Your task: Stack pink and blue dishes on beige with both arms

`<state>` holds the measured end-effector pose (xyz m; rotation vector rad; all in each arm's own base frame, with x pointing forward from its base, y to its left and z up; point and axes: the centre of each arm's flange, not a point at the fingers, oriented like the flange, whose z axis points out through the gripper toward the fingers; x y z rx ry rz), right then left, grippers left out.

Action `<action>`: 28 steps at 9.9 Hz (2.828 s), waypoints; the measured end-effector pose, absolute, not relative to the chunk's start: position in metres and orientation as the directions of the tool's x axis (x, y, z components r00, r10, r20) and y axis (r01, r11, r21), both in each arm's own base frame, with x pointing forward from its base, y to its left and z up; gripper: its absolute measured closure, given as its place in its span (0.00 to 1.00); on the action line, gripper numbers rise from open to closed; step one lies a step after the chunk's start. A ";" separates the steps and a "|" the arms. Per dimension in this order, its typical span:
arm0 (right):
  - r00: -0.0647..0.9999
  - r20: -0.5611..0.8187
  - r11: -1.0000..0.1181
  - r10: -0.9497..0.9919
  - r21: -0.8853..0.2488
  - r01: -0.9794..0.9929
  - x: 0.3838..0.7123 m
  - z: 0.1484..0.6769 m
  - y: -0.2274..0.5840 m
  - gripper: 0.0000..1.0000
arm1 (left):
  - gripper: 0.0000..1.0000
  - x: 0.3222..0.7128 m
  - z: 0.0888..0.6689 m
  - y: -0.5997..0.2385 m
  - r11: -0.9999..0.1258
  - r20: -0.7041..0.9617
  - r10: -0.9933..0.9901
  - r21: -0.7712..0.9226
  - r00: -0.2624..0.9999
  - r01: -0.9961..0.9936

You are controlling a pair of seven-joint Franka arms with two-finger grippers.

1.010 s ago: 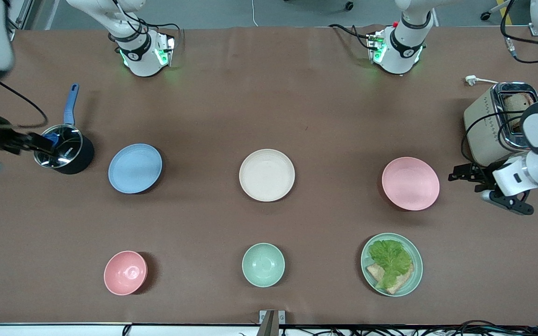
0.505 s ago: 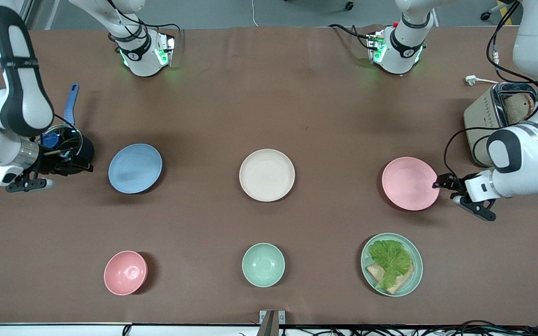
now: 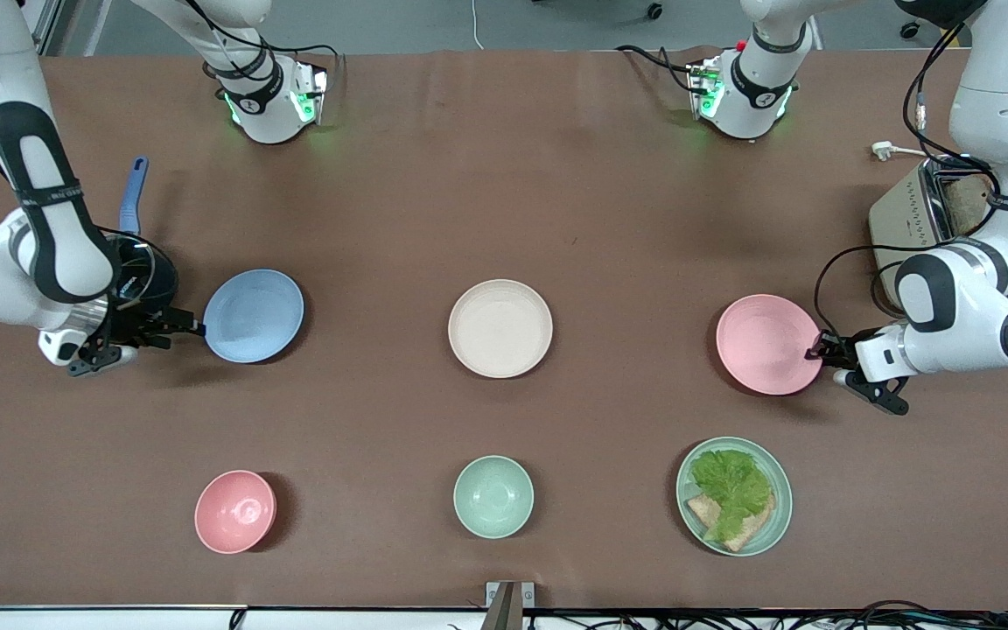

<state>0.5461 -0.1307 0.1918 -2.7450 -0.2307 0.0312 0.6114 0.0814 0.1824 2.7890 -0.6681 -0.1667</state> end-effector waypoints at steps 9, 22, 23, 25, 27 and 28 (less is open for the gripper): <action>0.980 -0.041 -0.872 0.193 -0.465 0.152 0.526 0.174 -0.119 0.94 | 0.93 0.637 0.278 -0.046 -0.868 -0.089 -0.350 0.405 0.933 -0.287; 0.950 -0.288 -0.893 -0.117 -0.389 -0.228 0.637 0.367 0.058 0.94 | 0.94 0.541 0.231 -0.385 -0.967 -0.150 -0.062 0.255 0.987 -0.022; 0.951 -0.285 -0.893 -0.120 -0.387 -0.229 0.637 0.366 0.068 0.94 | 0.94 0.536 0.226 -0.393 -0.967 -0.148 -0.056 0.252 0.987 -0.017; 0.951 -0.281 -0.891 -0.128 -0.388 -0.235 0.636 0.361 0.087 0.94 | 0.81 0.532 0.219 -0.397 -0.971 -0.155 -0.032 0.240 0.987 0.006; 0.949 -0.286 -0.889 -0.133 -0.388 -0.242 0.632 0.357 0.114 0.94 | 0.53 0.535 0.223 -0.399 -0.970 -0.153 -0.005 0.242 0.988 0.033; 0.948 -0.290 -0.890 -0.132 -0.387 -0.243 0.630 0.355 0.120 0.94 | 0.40 0.540 0.229 -0.401 -0.969 -0.137 -0.004 0.246 0.991 0.030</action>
